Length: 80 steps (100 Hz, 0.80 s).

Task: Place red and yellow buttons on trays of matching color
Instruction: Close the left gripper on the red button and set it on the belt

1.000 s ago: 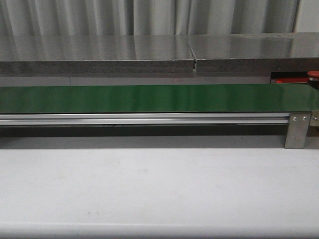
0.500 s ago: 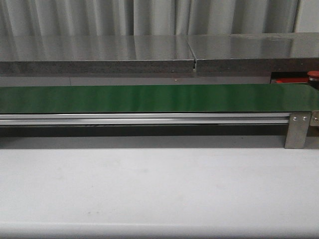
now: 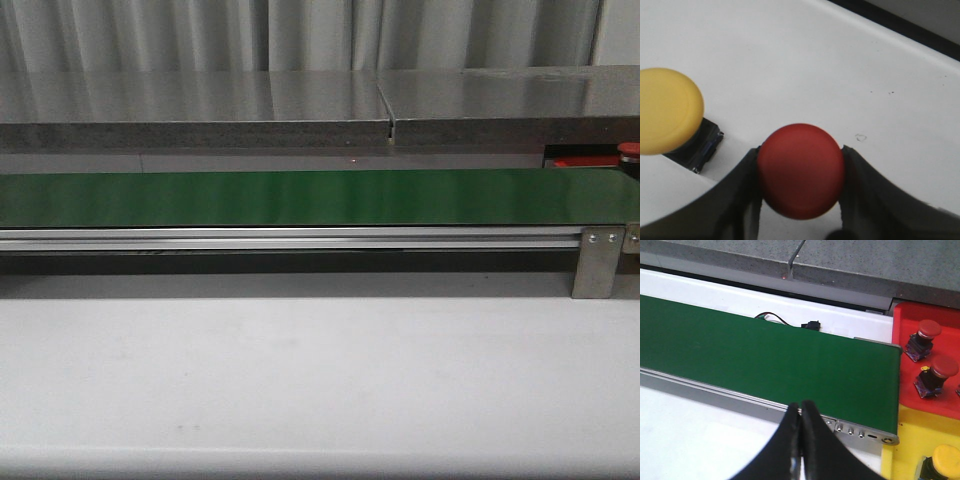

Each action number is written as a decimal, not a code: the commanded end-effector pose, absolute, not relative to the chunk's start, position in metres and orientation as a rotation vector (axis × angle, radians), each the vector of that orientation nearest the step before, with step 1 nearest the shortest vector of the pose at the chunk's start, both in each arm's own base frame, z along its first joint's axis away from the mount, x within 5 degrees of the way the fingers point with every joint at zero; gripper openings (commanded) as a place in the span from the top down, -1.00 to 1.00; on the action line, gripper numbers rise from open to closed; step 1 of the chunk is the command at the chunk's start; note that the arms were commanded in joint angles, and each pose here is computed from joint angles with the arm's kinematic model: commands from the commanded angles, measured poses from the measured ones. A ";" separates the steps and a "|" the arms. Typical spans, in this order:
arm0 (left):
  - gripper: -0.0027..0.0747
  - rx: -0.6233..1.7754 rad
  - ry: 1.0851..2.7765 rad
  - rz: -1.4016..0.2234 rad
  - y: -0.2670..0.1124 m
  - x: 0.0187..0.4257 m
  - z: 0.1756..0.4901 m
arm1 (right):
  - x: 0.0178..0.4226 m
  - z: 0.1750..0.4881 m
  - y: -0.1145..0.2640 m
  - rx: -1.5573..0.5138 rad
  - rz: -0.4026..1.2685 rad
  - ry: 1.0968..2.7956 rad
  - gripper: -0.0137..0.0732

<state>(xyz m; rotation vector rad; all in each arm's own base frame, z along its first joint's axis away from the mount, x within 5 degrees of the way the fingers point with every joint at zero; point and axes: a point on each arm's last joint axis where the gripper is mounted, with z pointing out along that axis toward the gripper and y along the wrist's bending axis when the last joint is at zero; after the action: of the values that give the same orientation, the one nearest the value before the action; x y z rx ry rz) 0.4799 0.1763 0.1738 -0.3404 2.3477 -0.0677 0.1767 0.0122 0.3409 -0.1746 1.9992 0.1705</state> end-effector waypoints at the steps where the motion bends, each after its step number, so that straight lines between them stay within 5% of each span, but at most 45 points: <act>1: 0.98 -0.337 2.178 -0.040 0.176 0.474 0.246 | 0.177 0.358 0.010 -0.153 0.141 1.906 0.96; 43: 0.98 -0.279 2.094 -0.119 0.144 0.428 0.337 | 0.177 0.358 0.010 -0.153 0.141 1.906 0.96; 80: 0.98 -0.223 2.147 -0.124 0.095 0.387 0.320 | 0.177 0.358 0.010 -0.153 0.141 1.906 0.96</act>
<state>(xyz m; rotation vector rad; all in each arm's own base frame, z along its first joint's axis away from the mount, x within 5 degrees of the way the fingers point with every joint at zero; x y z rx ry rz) 0.3932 0.1055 0.2975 -0.2247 2.2567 -0.1453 0.1767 0.0122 0.3409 -0.1746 1.9992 0.1705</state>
